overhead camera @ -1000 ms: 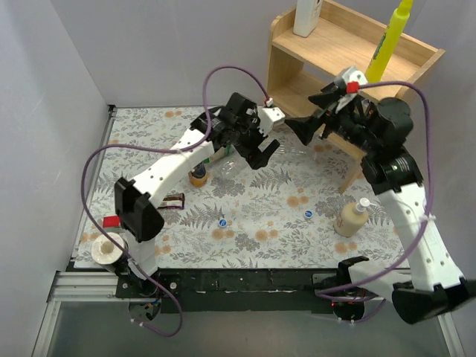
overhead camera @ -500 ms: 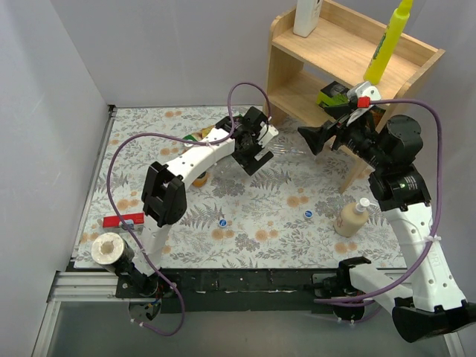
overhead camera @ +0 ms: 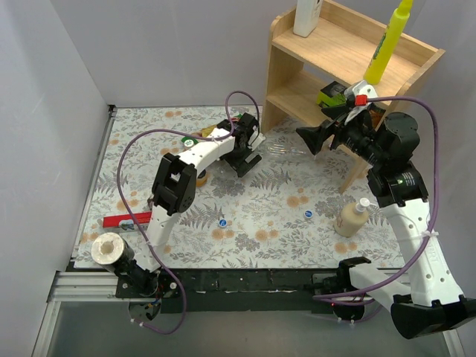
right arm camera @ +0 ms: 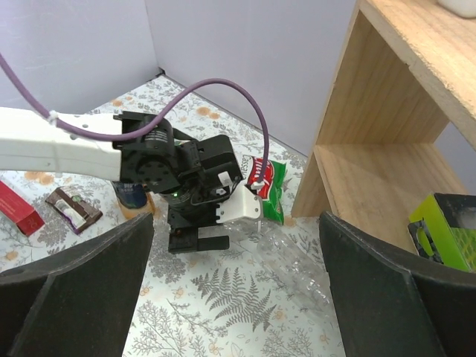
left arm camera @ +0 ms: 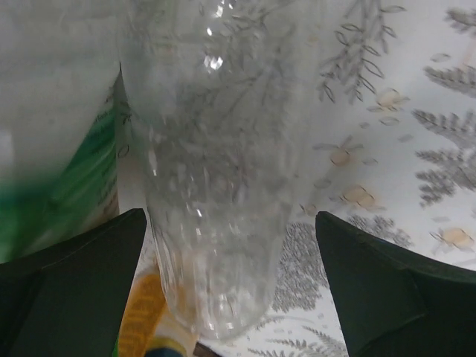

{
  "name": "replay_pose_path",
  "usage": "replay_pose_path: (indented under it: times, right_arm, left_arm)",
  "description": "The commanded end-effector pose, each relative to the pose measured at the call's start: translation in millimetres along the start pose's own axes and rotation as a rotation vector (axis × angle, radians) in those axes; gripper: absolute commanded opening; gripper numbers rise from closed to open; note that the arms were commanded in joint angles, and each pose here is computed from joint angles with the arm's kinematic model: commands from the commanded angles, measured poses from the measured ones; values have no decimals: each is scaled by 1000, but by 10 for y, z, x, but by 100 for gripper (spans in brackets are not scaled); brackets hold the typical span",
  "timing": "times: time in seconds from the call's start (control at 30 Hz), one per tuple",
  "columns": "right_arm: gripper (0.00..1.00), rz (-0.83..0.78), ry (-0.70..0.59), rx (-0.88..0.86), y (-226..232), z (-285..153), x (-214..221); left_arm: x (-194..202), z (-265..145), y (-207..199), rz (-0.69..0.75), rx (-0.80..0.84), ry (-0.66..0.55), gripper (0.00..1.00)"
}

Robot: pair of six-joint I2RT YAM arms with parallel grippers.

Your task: Screw on the bottle caps

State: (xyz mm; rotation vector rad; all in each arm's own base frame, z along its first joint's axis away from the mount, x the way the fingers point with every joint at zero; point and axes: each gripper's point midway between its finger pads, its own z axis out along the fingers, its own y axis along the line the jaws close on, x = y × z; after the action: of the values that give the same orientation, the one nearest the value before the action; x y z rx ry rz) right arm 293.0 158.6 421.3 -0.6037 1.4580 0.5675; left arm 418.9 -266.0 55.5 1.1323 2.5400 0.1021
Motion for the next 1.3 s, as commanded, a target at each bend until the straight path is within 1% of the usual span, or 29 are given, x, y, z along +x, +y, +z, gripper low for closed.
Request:
replay_pose_path:
  times: [0.0,0.13,0.23,0.27,0.3,0.4,0.5,0.6,0.63,0.67,0.7,0.73,0.8,0.83,0.87,0.93,0.97,1.03,1.07,1.1,1.13,1.17,1.2,1.23,1.27]
  right_arm:
    - [98,-15,-48,-21,25,-2,-171]
    - [98,-14,-45,-30,27,12,-167]
    - [98,-11,-40,-39,38,15,-148]
    - [98,-11,-39,-44,47,14,-145]
    - [97,-11,-36,-48,56,12,-133]
    - [96,-18,-32,-59,83,-10,-113]
    - [95,-34,-20,-61,94,-39,-57]
    - [95,-70,6,-78,126,-76,62]
    - [95,-100,18,-87,130,-86,114]
    - [95,-112,27,-98,146,-99,153]
    - [95,-105,66,-109,163,-114,268]
    - [95,-104,96,-120,169,-117,353]
    - [98,-82,183,-115,137,-133,537]
    - [98,-87,202,-116,128,-136,575]
    - [98,-120,205,-129,128,-134,575]
    - [98,-154,178,-164,182,-142,530]
    - [98,-174,158,-181,220,-158,491]
    - [98,-182,138,-247,322,-156,489]
    - [98,-170,155,-286,366,-130,564]
    - [98,-179,162,-326,406,-116,594]
    - [97,-144,185,-398,513,-143,664]
    - [95,-124,222,-455,544,-81,804]
    - [91,-154,219,-498,580,-47,777]
    - [90,-148,241,-533,627,-18,830]
    - [89,-109,314,-601,753,42,1038]
  left_arm:
    - [-167,-32,123,-11,10,-50,98]
    - [-98,108,45,-12,57,-19,97]
    - [36,212,-65,-20,109,27,89]
    - [73,233,-86,-25,123,38,85]
    - [128,257,-137,-28,149,55,78]
    - [214,251,-242,-44,201,79,62]
    - [245,184,-305,-64,232,81,56]
    - [205,9,-294,-63,239,52,49]
    - [118,-152,-248,-62,230,11,45]
    - [58,-260,-239,-63,236,-18,45]
    - [18,-386,-234,-65,243,-40,43]
    - [-104,-683,-200,-66,248,-112,42]
    - [-143,-1037,-259,-66,292,-169,41]
    - [-155,-1220,-277,-62,311,-202,40]
    - [-142,-1563,-265,-55,315,-263,37]
    - [-77,-1861,-254,-50,311,-314,34]
    - [15,-2138,-226,-47,296,-364,32]
    - [129,-2398,-248,-39,303,-419,23]
    - [197,-2489,-237,-43,294,-446,18]
    - [339,-2662,-234,-44,269,-508,13]
    - [410,-2738,-213,-64,256,-544,8]
    - [461,-2815,-196,-80,237,-588,3]
    - [584,-2984,-186,-92,199,-702,0]
    - [636,-3071,-135,-111,158,-764,0]
    - [712,-3169,-123,-119,130,-834,0]
